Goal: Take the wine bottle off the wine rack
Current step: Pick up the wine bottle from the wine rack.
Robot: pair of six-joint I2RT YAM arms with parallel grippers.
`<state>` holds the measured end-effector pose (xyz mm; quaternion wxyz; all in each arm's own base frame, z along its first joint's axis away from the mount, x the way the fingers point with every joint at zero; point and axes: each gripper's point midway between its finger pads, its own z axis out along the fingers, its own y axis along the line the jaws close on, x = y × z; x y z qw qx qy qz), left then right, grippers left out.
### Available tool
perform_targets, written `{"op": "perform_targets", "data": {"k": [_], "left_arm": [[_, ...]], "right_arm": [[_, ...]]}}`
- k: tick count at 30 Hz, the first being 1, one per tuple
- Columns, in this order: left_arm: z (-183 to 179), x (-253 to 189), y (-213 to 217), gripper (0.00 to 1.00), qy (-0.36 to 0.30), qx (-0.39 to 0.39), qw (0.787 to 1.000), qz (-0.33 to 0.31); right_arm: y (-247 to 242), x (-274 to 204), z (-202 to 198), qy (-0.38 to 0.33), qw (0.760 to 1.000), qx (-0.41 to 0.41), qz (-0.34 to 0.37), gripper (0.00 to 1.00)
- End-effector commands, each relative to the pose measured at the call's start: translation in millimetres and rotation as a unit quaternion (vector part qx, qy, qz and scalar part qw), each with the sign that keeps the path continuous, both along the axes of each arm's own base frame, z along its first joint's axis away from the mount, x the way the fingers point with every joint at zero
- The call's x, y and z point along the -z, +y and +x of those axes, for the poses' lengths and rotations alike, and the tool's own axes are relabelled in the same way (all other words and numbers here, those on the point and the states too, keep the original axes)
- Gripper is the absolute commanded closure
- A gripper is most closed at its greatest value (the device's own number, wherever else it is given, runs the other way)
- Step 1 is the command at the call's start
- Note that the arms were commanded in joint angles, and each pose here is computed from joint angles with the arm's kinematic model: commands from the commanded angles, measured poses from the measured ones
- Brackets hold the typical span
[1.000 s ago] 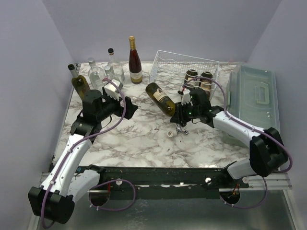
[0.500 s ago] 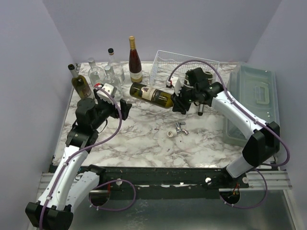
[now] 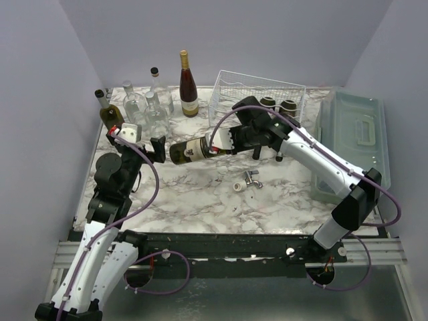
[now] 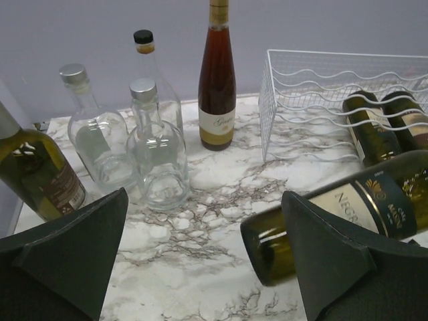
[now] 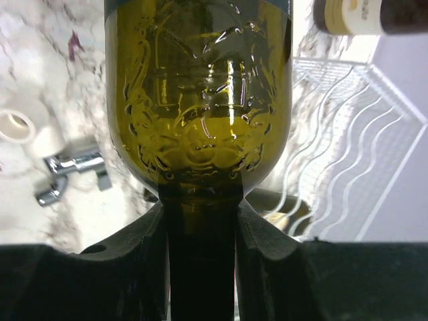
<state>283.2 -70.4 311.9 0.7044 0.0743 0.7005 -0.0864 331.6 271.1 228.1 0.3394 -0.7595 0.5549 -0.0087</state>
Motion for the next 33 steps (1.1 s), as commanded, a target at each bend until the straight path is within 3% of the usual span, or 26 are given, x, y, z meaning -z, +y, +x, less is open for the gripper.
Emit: {"op": "perform_targets", "data": {"k": [1,6,14,25,33], "left_arm": [[-3,-14,15,0.01,-0.036,-0.036,0.999,-0.019],[-6,-19,17,0.01,-0.048,-0.04,0.998,-0.025],[-6,-19,14,0.01,-0.049,-0.032,0.998,-0.029],[-4,-15,11,0.01,-0.044,-0.026,0.998,-0.028],[-5,-16,10,0.01,-0.046,-0.022,0.998,-0.03]], "right_arm": [[5,-54,25,-0.154,0.985,-0.043,-0.061,1.0],[7,-71,29,-0.236,0.96,-0.076,-0.13,1.0],[9,-86,28,-0.326,0.901,-0.146,-0.246,1.0],[13,-90,22,-0.374,0.809,-0.27,-0.365,1.0],[22,-87,17,-0.374,0.755,-0.338,-0.42,1.0]]}}
